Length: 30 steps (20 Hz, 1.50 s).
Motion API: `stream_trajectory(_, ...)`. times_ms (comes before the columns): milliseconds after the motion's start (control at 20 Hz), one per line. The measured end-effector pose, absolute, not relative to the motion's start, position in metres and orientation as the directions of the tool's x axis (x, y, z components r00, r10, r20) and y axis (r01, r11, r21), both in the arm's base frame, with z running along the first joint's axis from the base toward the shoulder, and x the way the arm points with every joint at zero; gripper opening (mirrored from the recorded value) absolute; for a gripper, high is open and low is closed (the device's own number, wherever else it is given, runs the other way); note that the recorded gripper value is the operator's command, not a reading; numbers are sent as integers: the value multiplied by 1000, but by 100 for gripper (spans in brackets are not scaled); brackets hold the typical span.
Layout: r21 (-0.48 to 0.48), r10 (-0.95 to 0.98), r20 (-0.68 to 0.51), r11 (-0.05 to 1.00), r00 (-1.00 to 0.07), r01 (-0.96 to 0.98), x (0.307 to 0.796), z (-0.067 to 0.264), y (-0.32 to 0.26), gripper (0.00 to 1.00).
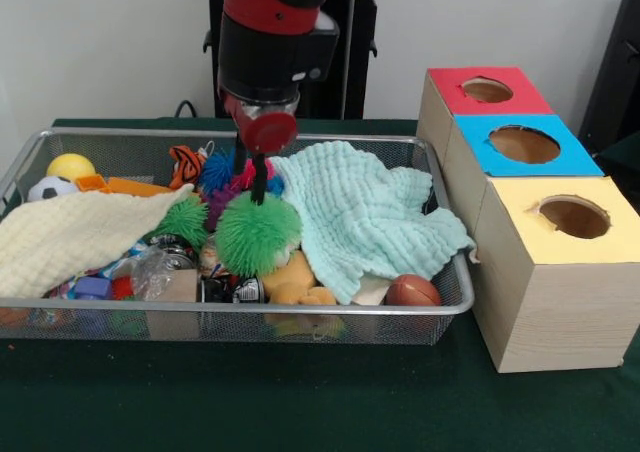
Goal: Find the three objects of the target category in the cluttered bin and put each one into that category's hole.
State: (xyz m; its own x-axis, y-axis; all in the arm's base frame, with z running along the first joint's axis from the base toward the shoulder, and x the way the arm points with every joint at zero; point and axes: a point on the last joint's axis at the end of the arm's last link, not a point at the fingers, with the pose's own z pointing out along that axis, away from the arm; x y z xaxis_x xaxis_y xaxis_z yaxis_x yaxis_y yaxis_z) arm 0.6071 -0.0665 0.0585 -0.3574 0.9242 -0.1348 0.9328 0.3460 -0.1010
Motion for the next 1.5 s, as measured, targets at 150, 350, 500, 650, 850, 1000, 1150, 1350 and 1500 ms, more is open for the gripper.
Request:
stream_trajectory(150,-92,927,-110,350,-359,932,612,83,-57,100)
stream_trajectory(350,-88,926,-74,365,-371,927,616,109,-39,100)
stream_trajectory(500,-83,926,-51,369,-374,926,618,124,-31,100)
stream_trajectory(650,-69,930,-42,362,-365,930,621,133,-30,100)
stream_trajectory(850,-64,933,-34,356,-358,932,623,132,-30,100)
stream_trajectory(1000,-69,933,-30,356,-359,932,621,129,-29,100)
stream_trajectory(1150,-69,932,-29,359,-362,931,620,119,-26,100)
stream_trajectory(1350,-68,930,-32,365,-367,929,618,100,-21,100)
stream_trajectory(1500,-74,928,-35,368,-371,927,613,82,-16,100)
